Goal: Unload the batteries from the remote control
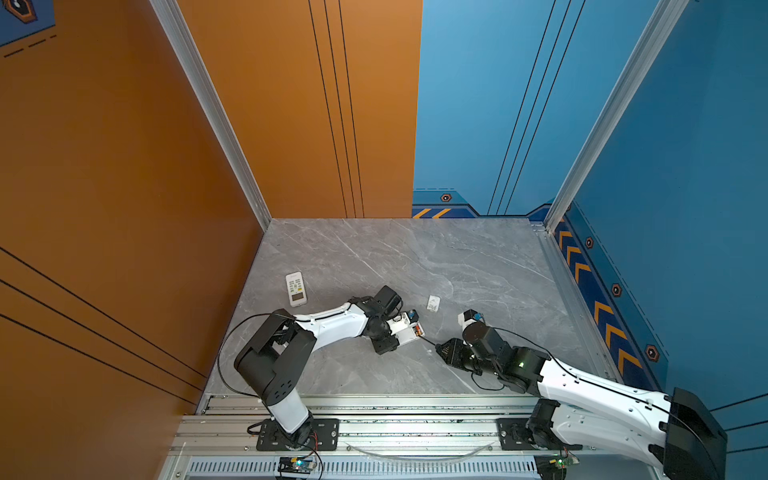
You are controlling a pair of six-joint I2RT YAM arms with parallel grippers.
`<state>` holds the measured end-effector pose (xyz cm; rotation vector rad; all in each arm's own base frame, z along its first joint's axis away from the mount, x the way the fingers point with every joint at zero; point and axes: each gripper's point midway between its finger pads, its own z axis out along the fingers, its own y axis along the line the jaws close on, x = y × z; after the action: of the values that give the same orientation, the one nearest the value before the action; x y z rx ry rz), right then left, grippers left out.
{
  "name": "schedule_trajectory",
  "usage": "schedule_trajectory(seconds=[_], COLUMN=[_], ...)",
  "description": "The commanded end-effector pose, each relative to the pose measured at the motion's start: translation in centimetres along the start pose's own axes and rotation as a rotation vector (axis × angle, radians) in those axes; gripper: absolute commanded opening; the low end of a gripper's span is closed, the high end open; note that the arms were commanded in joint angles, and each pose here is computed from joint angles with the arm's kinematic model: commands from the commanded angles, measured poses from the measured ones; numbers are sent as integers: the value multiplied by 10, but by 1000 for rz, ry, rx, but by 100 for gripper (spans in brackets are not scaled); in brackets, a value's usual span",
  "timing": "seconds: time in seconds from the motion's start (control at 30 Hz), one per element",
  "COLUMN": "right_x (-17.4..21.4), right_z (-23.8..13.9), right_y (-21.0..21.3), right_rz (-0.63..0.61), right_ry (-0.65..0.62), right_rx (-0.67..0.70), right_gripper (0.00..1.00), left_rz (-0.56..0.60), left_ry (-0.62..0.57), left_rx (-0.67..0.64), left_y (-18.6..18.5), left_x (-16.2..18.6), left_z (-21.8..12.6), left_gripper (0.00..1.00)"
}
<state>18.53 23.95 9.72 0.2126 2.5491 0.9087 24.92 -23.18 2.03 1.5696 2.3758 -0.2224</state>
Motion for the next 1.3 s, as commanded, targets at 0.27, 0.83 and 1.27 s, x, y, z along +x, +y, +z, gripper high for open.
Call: schedule_trajectory(seconds=[0.27, 0.83, 1.27], right_x=[-30, -46, -56], right_z=[4, -14, -28], right_y=[38, 49, 54], right_rz=[-12, -11, -14], right_ry=[-172, -260, -312], right_rx=[-191, -240, -253], right_gripper=[0, 0, 0], left_rz=[55, 27, 14], left_ry=[134, 142, 155], left_rx=[173, 176, 164], left_y=[-37, -34, -31], left_x=[37, 37, 38], left_z=[13, 15, 17], left_gripper=[10, 10, 9])
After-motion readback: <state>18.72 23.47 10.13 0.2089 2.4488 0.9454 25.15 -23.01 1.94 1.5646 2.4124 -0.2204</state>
